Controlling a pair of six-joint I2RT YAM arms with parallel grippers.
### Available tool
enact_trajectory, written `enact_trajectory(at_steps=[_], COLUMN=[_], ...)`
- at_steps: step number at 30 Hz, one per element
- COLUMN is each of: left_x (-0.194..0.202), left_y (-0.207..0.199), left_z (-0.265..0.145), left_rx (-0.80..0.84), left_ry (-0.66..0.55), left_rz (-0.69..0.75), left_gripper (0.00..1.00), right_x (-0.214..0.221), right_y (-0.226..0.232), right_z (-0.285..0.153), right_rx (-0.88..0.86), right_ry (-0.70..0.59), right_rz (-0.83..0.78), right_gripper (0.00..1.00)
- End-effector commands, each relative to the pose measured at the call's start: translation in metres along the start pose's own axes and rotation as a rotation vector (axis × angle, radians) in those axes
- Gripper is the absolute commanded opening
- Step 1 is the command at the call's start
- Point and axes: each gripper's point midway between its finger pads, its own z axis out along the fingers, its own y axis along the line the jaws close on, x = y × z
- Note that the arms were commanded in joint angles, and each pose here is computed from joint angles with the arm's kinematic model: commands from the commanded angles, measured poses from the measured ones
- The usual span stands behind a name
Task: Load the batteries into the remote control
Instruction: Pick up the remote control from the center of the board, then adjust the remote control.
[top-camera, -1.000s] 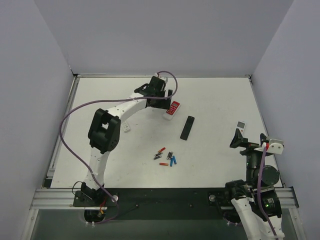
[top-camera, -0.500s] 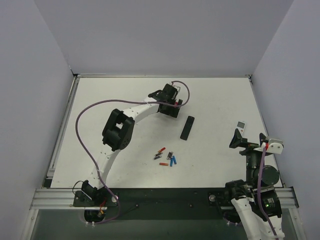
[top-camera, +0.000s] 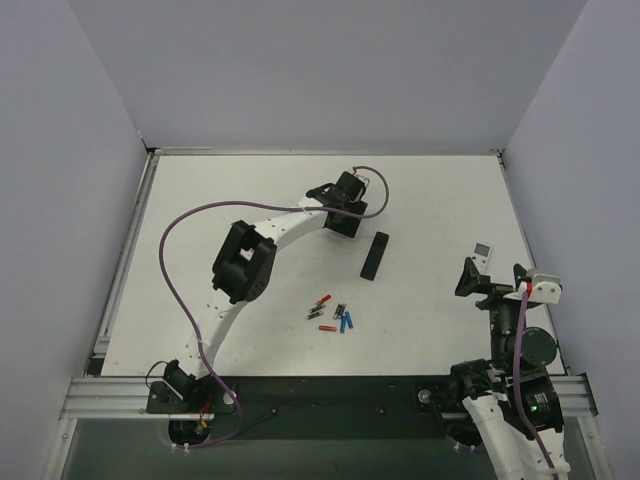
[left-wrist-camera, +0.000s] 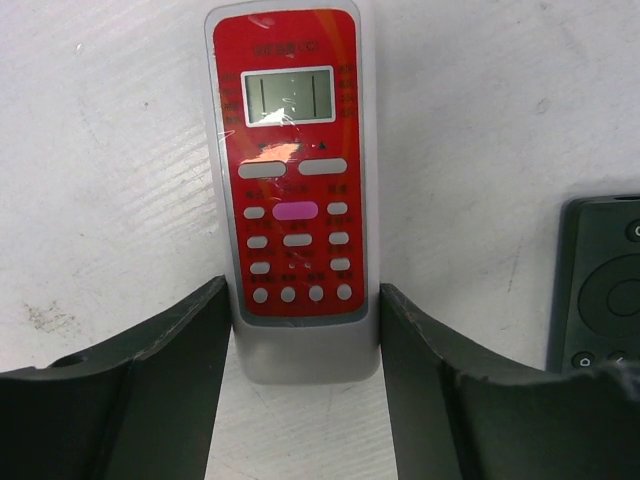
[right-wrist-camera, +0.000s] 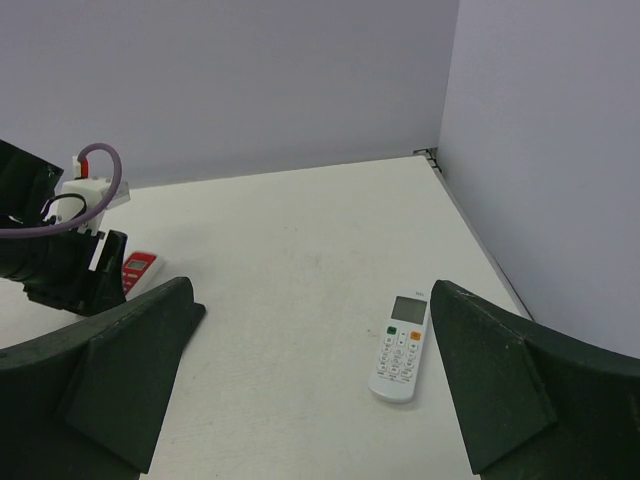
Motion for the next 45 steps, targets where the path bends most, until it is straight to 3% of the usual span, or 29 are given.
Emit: enact_trajectory(at_steps=[1,3,6,10,16,20,25,28,34,45], left_x=[0.019,0.019,0.028,0.017,0.01,-0.012,-0.008,-0.017,-0.01,0.001], left_y=[0.014,0.017,0.02,0.02,0.02,0.012,0.002,-0.003,-0.015,-0.022], left_z=[-0.005,-0.008,-0.021,-0.058,-0.107,-0.151,-0.197,-0.228,-0.28,-0.351], left_rx=[-0.002,0.024,0.089,0.21,0.441,0.648,0.809,0.926,1.102,1.123], left_ry=[0.072,0.065,0.059,-0.026,-0.146,-0.295,-0.375,-0.468,-0.534,-0.664], left_rz=[-0.048,-0.081,-0.156,-0.283,-0.485,-0.562,-0.658,-0.66,-0.647,-0.501], left_gripper=[0.59,0.58,0.47,0.41,0.36,0.31,0.3,0.28,0.28,0.28], right_x=[-0.004,-0.005,0.0,0.018,0.028,0.04,0.039,0.037,0.027,0.017], right_y=[0.018,0.024,0.043,0.081,0.153,0.184,0.22,0.238,0.26,0.295], right_z=[0.008,0.008,0.013,0.02,0.021,0.028,0.038,0.041,0.048,0.049], right_rx=[-0.079,-0.098,-0.174,-0.303,-0.627,-0.693,-0.792,-0.833,-0.889,-1.022], right_ry=[0.013,0.049,0.134,0.316,0.479,0.574,0.598,0.6,0.593,0.601], right_rz=[0.006,0.039,0.065,0.16,0.282,0.484,0.674,0.752,0.92,1.063], right_gripper=[1.0,1.0,1.0,1.0,1.0,1.0,1.0,1.0,1.0,0.99])
